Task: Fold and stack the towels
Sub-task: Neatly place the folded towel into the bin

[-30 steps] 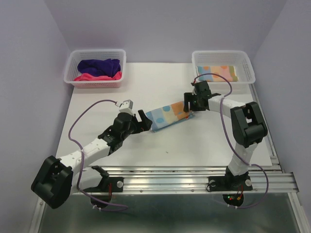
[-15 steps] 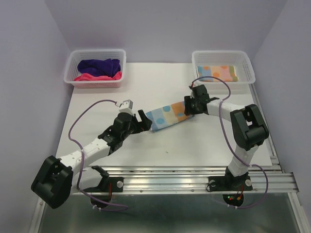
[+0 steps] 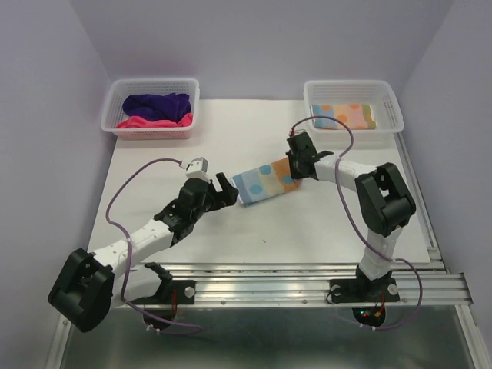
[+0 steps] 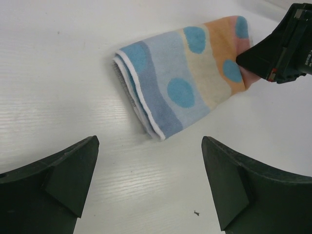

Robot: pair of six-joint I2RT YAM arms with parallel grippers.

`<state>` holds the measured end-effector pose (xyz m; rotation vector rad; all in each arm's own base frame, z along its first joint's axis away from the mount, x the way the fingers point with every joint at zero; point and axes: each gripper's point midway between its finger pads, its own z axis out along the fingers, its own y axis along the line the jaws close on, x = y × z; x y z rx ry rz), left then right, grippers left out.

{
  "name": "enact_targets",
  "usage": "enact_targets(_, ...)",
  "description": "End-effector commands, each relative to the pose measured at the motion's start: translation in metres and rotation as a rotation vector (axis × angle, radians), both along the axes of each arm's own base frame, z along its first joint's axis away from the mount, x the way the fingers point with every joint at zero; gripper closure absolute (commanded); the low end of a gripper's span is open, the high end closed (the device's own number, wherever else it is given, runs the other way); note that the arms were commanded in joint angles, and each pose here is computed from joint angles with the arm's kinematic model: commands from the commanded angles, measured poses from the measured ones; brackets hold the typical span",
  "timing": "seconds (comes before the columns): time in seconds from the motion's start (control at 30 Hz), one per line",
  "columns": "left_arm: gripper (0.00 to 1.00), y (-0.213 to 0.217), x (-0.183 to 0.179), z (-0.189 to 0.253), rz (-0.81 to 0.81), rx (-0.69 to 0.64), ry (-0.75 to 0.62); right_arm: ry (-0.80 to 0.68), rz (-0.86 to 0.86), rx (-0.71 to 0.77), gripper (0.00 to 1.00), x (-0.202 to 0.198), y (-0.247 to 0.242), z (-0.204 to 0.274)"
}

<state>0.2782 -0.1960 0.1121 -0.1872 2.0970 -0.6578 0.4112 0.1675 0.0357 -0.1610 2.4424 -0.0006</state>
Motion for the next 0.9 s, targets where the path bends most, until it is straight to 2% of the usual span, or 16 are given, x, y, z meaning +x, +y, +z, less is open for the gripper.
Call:
enact_targets(0.0, 0.01, 0.009, 0.007, 0.010, 0.052, 0.019, -0.032, -0.185, -0.045, -0.154, 0.98, 0.052, -0.017, 0.062)
enact_targets(0.17, 0.01, 0.017, 0.014, 0.014, 0.102, 0.058, -0.036, -0.355, 0.009, -0.211, 0.99, 0.097, -0.008, 0.129)
enact_targets(0.27, 0.01, 0.018, 0.023, 0.028, 0.122, 0.071, -0.061, -0.385, 0.033, -0.230, 0.99, 0.112, -0.001, 0.142)
enact_targets(0.3, 0.01, 0.019, 0.024, 0.030, 0.125, 0.075, -0.064, -0.428, 0.019, -0.226, 0.99, 0.122, 0.001, 0.159)
enact_targets(0.37, 0.01, 0.017, 0.028, 0.038, 0.125, 0.074, -0.079, -0.428, 0.036, -0.250, 0.99, 0.135, 0.005, 0.157)
enact_targets(0.43, 0.01, 0.016, 0.031, 0.041, 0.126, 0.079, -0.086, -0.461, 0.020, -0.270, 0.99, 0.150, 0.007, 0.180)
enact_targets(0.5, 0.01, 0.017, 0.035, 0.042, 0.134, 0.096, -0.084, -0.445, 0.003, -0.335, 0.99, 0.163, 0.001, 0.173)
enact_targets(0.53, 0.01, 0.018, 0.036, 0.042, 0.138, 0.104, -0.084, -0.478, -0.021, -0.334, 0.99, 0.173, -0.004, 0.196)
enact_targets(0.73, 0.01, 0.023, 0.045, 0.046, 0.171, 0.138, -0.088, -0.516, -0.107, -0.422, 0.99, 0.202, -0.038, 0.225)
enact_targets(0.87, 0.01, 0.021, 0.050, 0.052, 0.168, 0.140, -0.096, -0.543, -0.155, -0.456, 0.99, 0.206, -0.060, 0.243)
